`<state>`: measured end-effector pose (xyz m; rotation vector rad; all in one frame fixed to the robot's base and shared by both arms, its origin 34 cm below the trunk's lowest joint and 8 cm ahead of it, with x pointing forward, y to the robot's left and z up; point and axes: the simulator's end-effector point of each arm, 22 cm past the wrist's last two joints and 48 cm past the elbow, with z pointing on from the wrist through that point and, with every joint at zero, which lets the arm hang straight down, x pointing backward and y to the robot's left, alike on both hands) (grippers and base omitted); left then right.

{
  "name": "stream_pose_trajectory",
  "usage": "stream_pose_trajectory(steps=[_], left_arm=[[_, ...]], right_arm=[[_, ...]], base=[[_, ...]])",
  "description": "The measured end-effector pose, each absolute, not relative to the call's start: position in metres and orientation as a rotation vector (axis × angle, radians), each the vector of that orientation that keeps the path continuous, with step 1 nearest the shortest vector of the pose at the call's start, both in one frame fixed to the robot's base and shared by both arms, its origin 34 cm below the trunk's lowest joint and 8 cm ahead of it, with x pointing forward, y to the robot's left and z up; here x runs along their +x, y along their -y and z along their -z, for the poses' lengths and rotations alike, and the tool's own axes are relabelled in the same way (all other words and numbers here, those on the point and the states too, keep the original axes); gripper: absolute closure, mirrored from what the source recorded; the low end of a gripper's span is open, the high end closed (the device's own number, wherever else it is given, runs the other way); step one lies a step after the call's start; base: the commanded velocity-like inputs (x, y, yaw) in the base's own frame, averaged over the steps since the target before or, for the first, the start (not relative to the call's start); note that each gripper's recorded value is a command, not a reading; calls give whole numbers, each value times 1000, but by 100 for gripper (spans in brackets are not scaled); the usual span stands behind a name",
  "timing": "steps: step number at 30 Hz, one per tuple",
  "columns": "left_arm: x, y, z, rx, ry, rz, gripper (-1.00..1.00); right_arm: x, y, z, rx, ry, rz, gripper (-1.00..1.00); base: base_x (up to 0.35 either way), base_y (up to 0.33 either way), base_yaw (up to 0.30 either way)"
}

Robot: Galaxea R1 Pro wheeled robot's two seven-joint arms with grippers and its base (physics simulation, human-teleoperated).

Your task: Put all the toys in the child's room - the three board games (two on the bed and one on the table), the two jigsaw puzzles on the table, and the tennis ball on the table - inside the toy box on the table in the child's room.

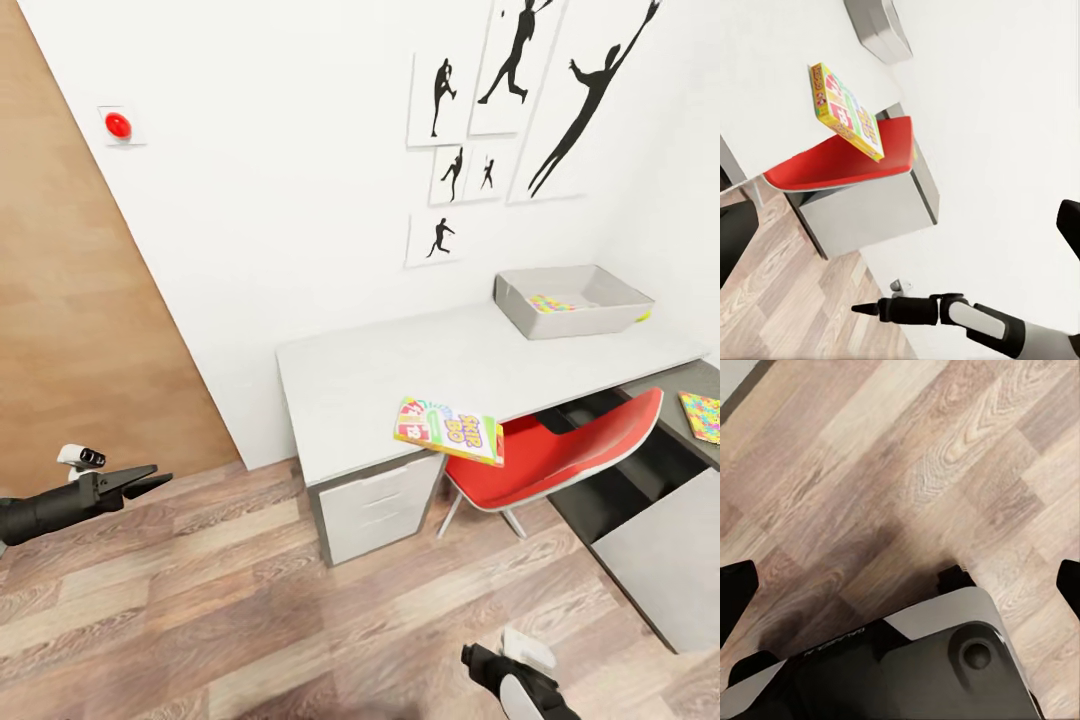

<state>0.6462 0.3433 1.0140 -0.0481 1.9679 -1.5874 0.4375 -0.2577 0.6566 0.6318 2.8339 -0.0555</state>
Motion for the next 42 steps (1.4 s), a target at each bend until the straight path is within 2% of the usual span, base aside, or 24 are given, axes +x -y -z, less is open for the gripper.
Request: stream_pose_trajectory(steps=[14,42], left_arm=[[645,-343,-1025,-32,-1954,1579,-100],[643,-342,-1047,2,-1923,1567,-100]], right_arm=[[456,273,-665,587,-2746,44,-100],[481,282,-685,583,-2633,54,-100]], base=[[-138,6,-77],[-4,-8,-63]])
